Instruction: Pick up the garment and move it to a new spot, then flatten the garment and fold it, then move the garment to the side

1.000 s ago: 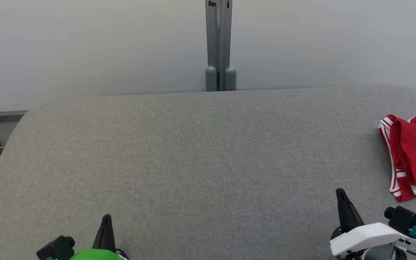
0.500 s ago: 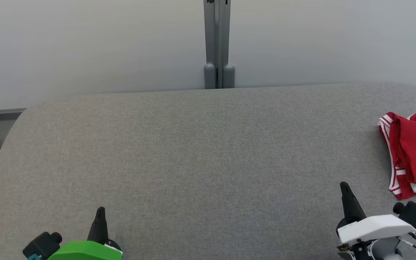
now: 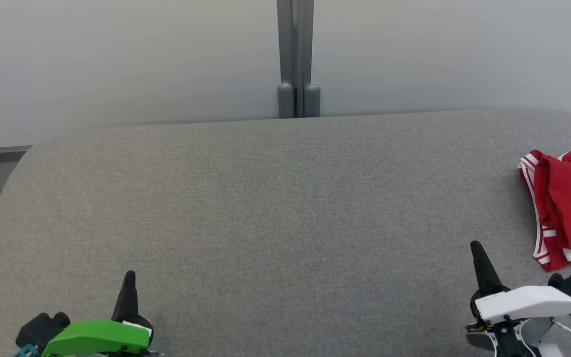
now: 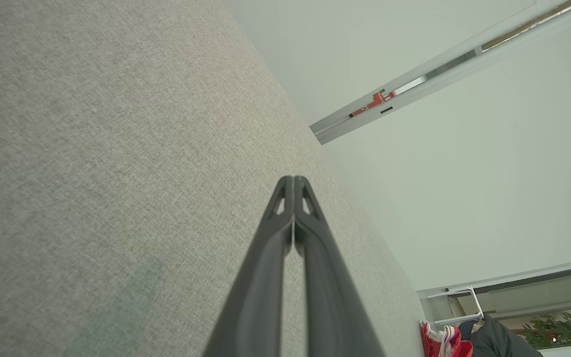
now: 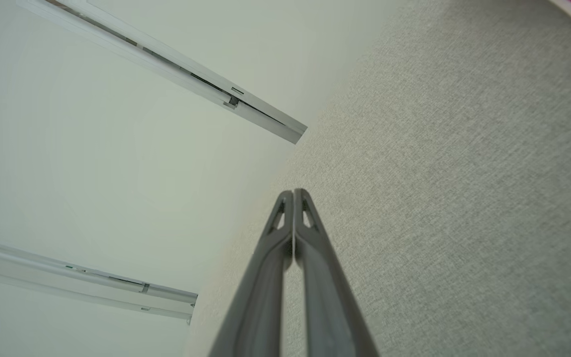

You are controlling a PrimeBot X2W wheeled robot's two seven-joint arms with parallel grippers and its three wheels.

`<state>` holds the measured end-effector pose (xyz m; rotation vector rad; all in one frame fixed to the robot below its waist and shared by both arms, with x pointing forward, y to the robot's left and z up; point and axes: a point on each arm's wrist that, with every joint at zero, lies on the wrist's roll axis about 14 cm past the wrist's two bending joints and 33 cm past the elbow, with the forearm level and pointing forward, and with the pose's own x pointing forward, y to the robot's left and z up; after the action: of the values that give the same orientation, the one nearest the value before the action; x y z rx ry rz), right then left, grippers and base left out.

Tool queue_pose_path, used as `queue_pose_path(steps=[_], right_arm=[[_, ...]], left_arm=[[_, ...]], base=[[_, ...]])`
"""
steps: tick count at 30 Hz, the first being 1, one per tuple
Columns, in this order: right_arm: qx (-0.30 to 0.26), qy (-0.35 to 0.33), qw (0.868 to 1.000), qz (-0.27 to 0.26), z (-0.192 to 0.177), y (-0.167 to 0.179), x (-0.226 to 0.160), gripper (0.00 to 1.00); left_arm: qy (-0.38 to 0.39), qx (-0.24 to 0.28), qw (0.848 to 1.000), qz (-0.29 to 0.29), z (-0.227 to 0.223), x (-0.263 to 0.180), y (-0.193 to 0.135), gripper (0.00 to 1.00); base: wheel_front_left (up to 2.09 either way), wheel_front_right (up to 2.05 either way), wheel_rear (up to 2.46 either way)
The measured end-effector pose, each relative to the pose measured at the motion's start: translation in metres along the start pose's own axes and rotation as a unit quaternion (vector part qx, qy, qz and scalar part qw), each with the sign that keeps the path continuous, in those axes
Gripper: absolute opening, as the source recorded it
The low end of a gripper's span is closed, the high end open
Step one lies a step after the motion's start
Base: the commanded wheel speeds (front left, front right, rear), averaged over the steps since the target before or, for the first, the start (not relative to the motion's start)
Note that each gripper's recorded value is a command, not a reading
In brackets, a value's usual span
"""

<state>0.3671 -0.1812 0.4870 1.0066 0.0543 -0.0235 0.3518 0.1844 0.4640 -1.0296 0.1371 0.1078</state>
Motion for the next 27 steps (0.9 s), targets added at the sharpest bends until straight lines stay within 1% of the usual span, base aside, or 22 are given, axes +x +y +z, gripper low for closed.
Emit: queue_pose_path(steps=[14, 27], right_arm=[[0.07, -0.001, 0.998, 0.0, 0.005, 0.001, 0.005, 0.0], [0.128, -0.003, 0.992, 0.002, 0.01, 0.001, 0.008, 0.0]], left_arm=[[-0.001, -0.067, 0.998, -0.012, 0.008, 0.007, -0.006, 0.0], [-0.003, -0.124, 0.992, -0.028, 0.015, 0.013, -0.013, 0.0]], base=[[0.0, 0.0, 0.0], [0.0, 0.0, 0.0]])
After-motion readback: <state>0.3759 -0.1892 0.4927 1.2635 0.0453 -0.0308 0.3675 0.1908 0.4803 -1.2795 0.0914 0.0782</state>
